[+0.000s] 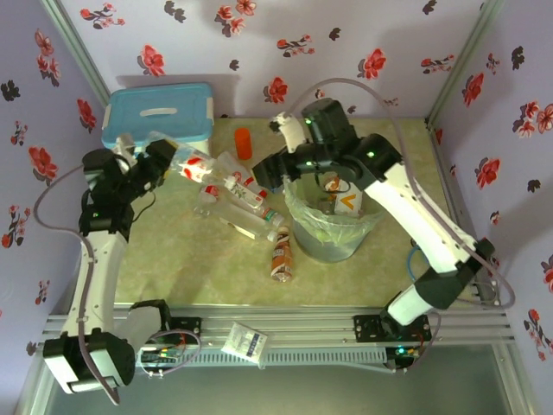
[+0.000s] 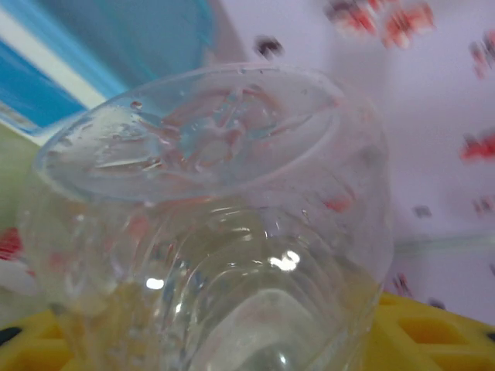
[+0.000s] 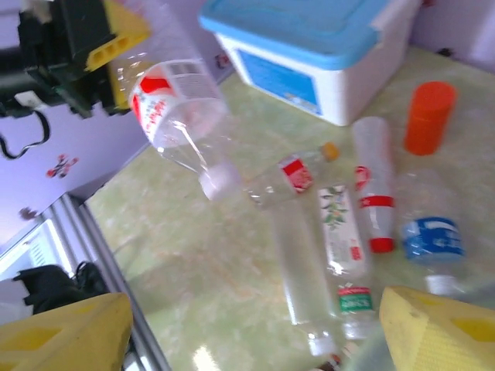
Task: Put the plastic bottles in the bin
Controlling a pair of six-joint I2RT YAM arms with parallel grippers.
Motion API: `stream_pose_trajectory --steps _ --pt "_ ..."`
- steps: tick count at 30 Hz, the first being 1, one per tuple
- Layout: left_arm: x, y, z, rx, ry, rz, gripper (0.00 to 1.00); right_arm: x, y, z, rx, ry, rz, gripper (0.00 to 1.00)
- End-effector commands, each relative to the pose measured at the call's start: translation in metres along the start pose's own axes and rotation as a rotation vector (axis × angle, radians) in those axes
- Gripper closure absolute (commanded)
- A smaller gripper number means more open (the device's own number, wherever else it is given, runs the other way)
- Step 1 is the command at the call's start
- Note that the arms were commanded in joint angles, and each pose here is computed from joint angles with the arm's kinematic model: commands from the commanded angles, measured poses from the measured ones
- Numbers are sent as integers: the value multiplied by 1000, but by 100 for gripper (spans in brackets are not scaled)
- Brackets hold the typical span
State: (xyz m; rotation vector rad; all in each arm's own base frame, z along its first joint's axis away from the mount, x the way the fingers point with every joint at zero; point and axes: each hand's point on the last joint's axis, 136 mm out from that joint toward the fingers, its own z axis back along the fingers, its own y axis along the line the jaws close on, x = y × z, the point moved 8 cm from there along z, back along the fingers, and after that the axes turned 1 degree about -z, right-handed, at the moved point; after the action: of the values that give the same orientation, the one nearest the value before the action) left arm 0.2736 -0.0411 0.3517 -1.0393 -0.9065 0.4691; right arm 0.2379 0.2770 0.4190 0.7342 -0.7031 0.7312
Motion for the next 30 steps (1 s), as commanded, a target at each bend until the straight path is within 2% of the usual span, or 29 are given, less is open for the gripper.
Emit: stream_pose_trajectory --steps 1,3,8,15,22,27,30 --pt "-12 -40 -4 -161 110 -129 41 10 16 -4 83 0 43 8" --pt "-20 -51 -6 -193 140 -156 40 13 15 -12 98 7 25 5" --pt "-31 -63 -14 -244 184 -170 40 15 17 -32 190 29 -17 4" --pt "-38 -72 -26 -299 209 -171 39 18 15 -53 252 54 -76 10" --pt "-41 -67 -36 -293 223 -158 36 19 9 -64 276 68 -119 28" --pt "-41 -60 -40 -266 214 -160 25 23 3 -63 262 47 -142 40" --pt "-40 -60 -40 -263 206 -162 11 27 1 -62 258 27 -146 46"
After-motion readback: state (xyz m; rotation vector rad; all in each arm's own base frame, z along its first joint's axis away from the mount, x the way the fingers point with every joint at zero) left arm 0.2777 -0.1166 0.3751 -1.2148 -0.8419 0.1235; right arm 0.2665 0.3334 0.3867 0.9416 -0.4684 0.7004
